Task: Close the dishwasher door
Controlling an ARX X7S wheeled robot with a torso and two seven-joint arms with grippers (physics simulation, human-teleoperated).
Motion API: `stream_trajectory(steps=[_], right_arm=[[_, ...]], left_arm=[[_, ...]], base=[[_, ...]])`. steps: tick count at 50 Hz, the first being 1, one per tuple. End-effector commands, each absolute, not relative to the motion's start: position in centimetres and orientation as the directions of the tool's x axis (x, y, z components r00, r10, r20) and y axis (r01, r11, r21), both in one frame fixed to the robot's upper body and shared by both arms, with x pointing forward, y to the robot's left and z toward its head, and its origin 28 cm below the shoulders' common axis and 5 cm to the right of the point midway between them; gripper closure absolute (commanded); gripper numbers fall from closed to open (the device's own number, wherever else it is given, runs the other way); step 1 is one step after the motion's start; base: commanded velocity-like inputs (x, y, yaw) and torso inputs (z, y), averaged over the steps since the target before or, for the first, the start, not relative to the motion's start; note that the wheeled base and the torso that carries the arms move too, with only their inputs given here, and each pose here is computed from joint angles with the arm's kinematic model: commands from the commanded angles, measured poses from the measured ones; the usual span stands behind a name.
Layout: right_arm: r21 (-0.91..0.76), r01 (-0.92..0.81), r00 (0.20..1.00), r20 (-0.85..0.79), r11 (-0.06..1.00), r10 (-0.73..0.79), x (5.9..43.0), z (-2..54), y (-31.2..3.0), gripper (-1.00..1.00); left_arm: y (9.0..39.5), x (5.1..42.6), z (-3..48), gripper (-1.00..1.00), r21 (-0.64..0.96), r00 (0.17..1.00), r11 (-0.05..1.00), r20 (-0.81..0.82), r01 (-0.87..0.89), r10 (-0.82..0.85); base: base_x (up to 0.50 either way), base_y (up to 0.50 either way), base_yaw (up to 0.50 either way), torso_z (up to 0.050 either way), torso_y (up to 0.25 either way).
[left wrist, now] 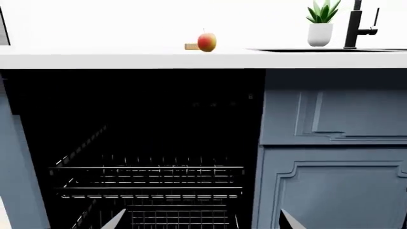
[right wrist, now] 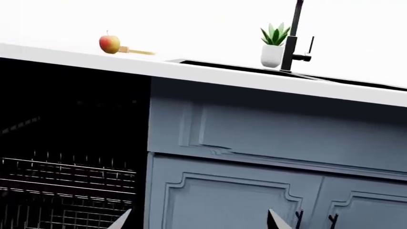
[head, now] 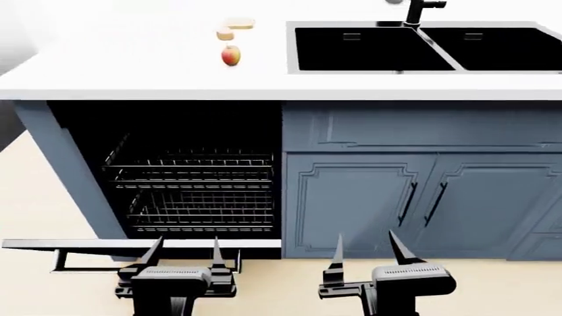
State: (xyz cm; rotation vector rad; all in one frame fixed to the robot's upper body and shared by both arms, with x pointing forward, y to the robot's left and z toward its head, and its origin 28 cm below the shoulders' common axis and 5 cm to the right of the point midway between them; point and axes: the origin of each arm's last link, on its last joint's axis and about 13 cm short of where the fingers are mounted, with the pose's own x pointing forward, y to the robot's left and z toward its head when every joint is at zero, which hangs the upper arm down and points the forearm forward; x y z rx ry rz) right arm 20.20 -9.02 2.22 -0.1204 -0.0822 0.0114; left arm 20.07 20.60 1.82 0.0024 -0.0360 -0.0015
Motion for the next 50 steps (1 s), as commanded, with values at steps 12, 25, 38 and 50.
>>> stream_trajectory(steps=[12, 25, 38, 50], right_arm=[[-0.121, -0.005, 0.996, 0.083, 0.993, 0.015, 20.28, 2.24, -9.04, -1.0], [-0.121, -0.004, 0.996, 0.083, 0.993, 0.015, 20.24, 2.24, -9.03, -1.0], [-0.117, -0.005, 0.996, 0.083, 0.993, 0.014, 20.23, 2.26, -9.03, -1.0], [-0.083, -0.004, 0.996, 0.088, 0.997, 0.011, 20.22, 2.35, -9.15, -1.0]], left_arm=[[20.56, 20.15, 1.89, -1.0, 0.003, 0.999, 1.0, 0.038, 0.002, -0.002], [20.56, 20.06, 1.9, -1.0, 0.004, 0.999, 1.0, 0.041, 0.002, -0.002], [20.6, 19.92, 1.89, -1.0, 0.004, 0.999, 1.0, 0.043, 0.002, -0.002], [20.62, 19.96, 2.07, -1.0, 0.002, 0.999, 1.0, 0.046, 0.001, -0.001]], base=[[0.0, 0.5, 0.0, 0.0, 0.0], [0.0, 0.5, 0.0, 0.0, 0.0], [0.0, 0.5, 0.0, 0.0, 0.0], [0.0, 0.32, 0.0, 0.0, 0.0]])
